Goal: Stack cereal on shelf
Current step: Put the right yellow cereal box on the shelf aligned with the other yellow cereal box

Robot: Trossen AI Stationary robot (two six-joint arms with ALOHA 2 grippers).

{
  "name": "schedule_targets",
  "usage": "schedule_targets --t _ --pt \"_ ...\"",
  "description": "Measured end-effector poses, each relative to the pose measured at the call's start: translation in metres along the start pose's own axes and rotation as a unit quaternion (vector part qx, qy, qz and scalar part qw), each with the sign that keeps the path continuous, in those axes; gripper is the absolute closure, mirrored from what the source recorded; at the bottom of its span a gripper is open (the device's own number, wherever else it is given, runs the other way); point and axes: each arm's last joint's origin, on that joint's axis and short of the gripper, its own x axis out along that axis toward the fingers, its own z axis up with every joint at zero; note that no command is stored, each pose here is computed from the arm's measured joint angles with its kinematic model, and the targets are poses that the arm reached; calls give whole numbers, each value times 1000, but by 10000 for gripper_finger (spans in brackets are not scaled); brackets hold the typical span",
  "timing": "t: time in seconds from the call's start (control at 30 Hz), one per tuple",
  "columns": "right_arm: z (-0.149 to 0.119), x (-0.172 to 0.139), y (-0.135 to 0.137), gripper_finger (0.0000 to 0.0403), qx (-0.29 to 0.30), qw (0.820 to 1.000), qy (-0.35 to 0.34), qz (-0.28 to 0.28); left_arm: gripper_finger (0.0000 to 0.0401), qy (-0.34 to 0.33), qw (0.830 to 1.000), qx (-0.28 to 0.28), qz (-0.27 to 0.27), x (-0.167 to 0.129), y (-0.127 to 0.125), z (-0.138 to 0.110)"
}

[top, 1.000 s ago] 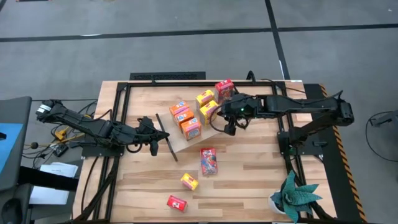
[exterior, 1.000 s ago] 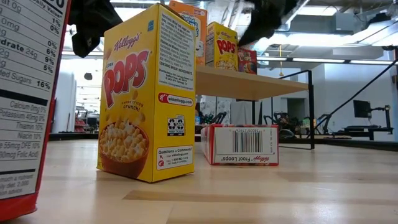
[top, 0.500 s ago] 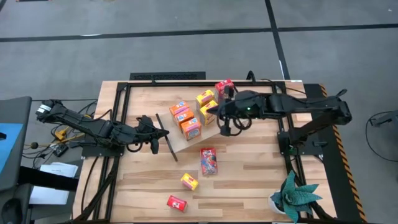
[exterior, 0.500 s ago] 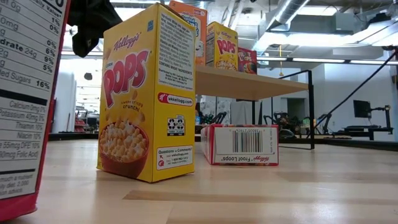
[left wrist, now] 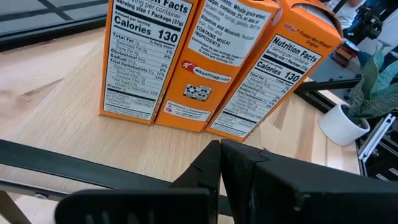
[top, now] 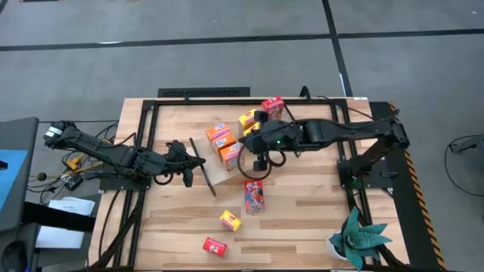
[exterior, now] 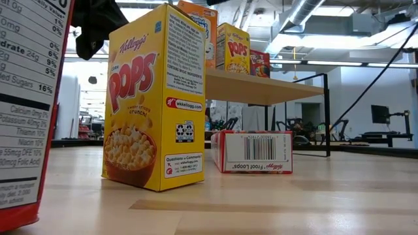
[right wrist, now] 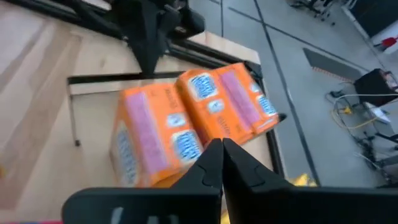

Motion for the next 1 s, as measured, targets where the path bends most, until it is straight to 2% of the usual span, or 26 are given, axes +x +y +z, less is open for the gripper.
schedule_targets --t 0.23,0.37,0.57,0.87,1.0 --pt "1 11 5 391 -42 998 55 11 401 0 1000 0 0 0 0 0" --pt "1 8 4 393 -42 997 57 12 401 1 1000 2 1 0 0 0" --pt "-3 8 3 376 -48 995 85 -9 401 1 1000 7 1 0 0 0" --pt "-6 7 4 394 -54 994 100 -4 401 1 1000 7 2 0 0 0" --pt "-7 7 3 379 -50 994 102 -7 401 1 1000 7 2 0 0 0"
